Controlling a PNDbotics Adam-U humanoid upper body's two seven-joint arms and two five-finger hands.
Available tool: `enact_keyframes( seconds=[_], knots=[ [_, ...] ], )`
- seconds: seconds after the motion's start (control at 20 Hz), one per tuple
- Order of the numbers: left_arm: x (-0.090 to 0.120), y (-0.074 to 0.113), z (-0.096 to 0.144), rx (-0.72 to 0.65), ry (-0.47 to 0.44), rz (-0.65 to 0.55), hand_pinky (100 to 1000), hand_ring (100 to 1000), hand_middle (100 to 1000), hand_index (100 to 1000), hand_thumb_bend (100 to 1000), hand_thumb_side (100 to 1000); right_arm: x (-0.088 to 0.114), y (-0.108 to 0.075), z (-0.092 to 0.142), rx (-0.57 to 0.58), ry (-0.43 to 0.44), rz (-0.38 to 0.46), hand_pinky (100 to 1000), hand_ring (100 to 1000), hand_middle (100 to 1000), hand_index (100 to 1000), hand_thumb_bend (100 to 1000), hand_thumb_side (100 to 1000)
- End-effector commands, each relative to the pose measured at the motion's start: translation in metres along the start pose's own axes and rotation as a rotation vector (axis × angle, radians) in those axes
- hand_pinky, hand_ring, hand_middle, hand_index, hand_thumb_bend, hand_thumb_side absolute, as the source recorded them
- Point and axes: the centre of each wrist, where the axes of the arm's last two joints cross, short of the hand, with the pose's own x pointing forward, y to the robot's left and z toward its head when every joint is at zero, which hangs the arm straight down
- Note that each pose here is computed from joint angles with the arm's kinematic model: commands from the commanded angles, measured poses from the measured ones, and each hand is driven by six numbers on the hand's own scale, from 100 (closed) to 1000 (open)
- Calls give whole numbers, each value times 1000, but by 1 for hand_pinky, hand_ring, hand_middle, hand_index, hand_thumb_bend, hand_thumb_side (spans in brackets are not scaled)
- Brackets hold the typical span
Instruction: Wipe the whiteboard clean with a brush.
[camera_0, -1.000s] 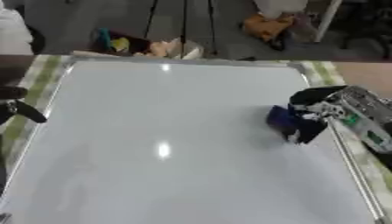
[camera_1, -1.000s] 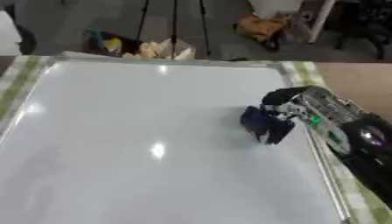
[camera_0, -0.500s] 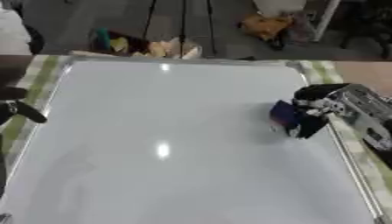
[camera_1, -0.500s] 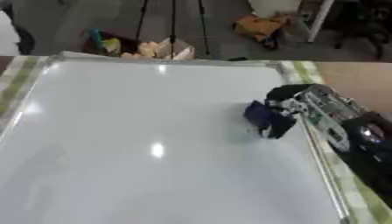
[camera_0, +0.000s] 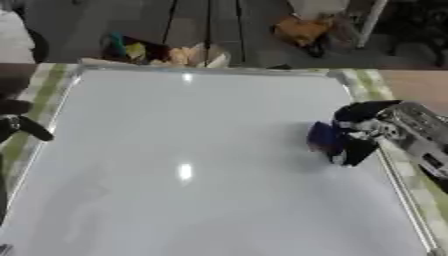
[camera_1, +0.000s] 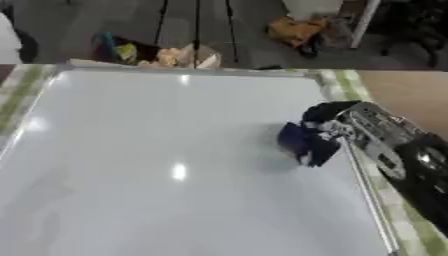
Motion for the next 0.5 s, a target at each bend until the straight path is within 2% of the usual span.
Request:
enact_keyframes(
  seconds=[0.05,0.5],
  knots=[
    [6,0,-5,-4,-32,5,416,823,700,629,100,921,7,-4,10,11,-36,55,760,741,407,296,100,475],
    [6,-1,-5,-6,-32,6,416,824,701,629,100,923,24,-12,21,9,-88,98,754,734,398,294,100,474]
  ],
)
